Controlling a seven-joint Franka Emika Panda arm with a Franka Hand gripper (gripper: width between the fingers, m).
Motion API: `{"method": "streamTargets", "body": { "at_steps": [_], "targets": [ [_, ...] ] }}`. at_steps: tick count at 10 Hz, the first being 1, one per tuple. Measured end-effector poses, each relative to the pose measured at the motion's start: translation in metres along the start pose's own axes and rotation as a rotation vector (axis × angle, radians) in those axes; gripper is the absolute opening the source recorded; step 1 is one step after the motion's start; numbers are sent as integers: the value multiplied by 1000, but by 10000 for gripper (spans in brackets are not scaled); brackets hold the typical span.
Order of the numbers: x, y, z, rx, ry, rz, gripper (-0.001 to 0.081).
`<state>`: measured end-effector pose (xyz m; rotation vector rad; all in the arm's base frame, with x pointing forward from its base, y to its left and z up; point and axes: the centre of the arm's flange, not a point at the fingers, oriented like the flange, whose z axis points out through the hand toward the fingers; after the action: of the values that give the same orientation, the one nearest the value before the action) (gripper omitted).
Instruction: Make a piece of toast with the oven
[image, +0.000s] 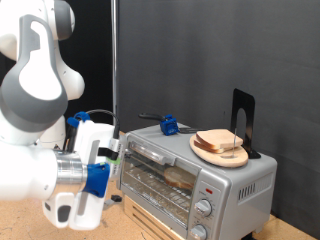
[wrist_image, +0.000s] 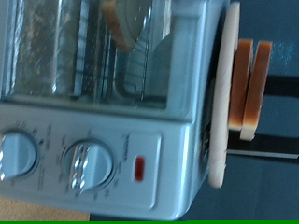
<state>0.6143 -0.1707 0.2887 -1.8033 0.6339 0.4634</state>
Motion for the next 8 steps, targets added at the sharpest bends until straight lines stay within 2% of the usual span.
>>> {"method": "streamTargets", "body": {
  "at_steps": [2, 5, 8],
  "targets": [
    [35, 6, 5, 21, 29, 0, 808],
    [80, 11, 15, 10, 101, -12, 808],
    [80, 14, 16, 13, 83, -10, 808]
  ]
}}
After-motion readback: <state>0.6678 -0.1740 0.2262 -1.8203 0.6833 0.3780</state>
